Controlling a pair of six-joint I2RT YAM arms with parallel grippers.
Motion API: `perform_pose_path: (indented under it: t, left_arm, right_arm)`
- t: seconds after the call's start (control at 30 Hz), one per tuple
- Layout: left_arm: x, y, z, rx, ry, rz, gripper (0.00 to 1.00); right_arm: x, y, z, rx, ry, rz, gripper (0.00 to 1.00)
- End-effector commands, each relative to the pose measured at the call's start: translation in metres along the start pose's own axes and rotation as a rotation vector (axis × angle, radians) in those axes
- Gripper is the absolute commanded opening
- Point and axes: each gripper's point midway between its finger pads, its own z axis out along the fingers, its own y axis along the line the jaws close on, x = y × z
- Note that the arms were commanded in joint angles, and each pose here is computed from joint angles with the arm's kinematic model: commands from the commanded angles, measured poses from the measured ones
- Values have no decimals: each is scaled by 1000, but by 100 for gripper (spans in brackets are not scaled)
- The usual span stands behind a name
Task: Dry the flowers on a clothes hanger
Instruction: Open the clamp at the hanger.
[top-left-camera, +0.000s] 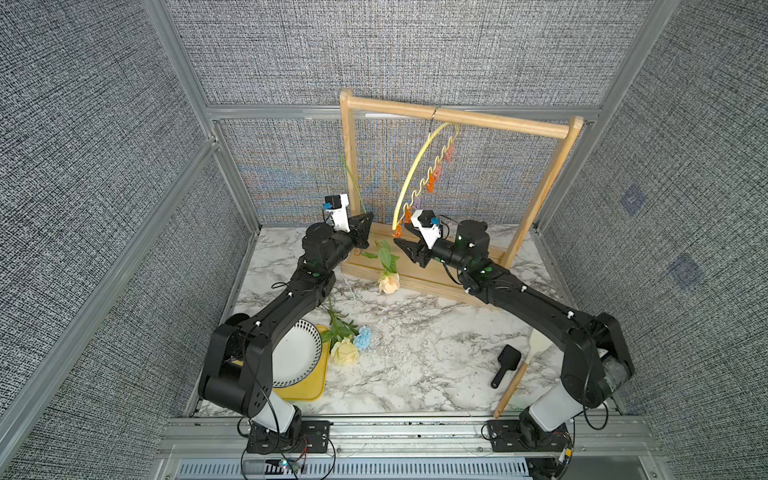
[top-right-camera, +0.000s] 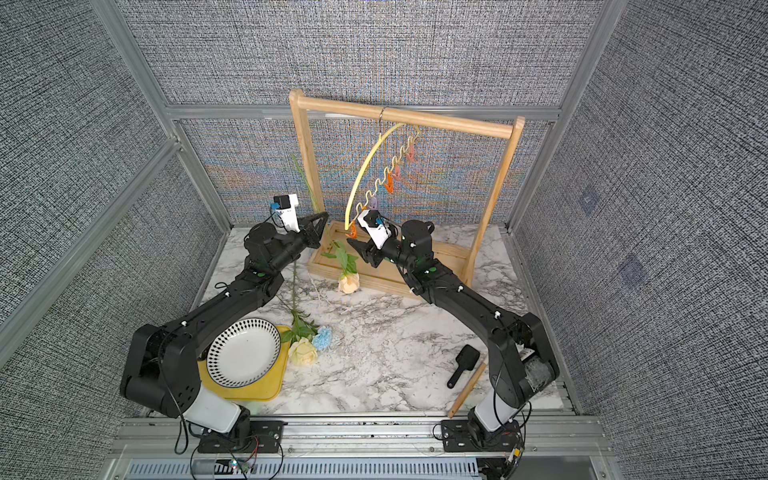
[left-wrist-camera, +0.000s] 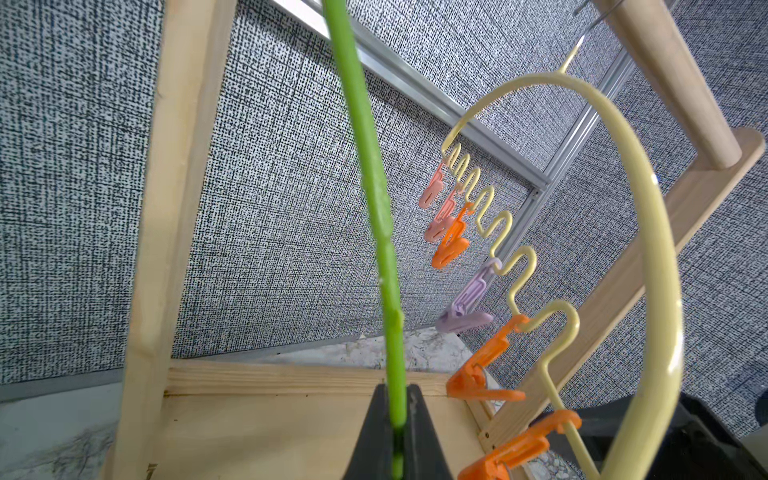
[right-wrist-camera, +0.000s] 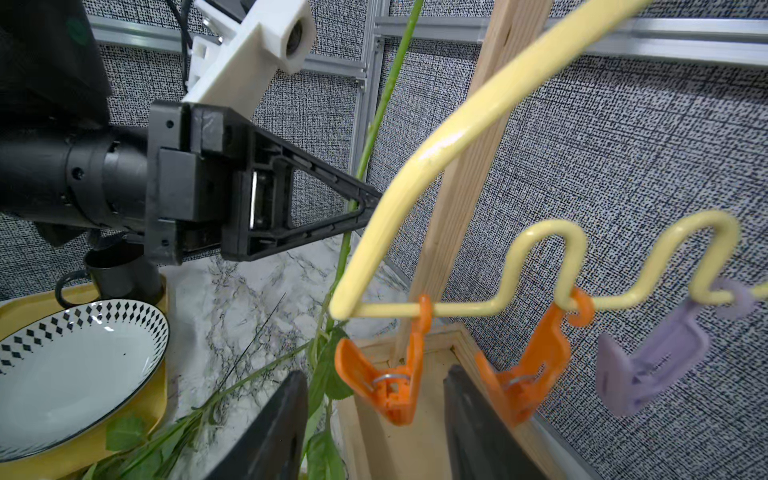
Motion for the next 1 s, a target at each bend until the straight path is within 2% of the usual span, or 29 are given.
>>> perform_pose_path:
  t: [0.0,0.27,0.4,0.5,0.73,0.97]
  left_arm:
    - [-13,-11,4,52,-45,-6,2]
    - [-6,-1,10,28,-46,-36,2]
    - [-5,-1,11,34,-59,-59,2]
    - [-5,-1,12,39,-63,-65,2]
    - [-6,-3,12,44,-74,-74,2]
    - [-6,-8,13,48,-138,-145,2]
  right_arm:
    - [-5,-2,5,-4,-6,-24,49]
    - [3,1,17,-16,39,-48,48]
    - [4,-3,20,-1,51,-47,29]
    - [3,-3,20,0,51,-39,24]
    - [-6,3,19,-26,24,9,24]
    - [-30,4,16,-38,-74,166,24]
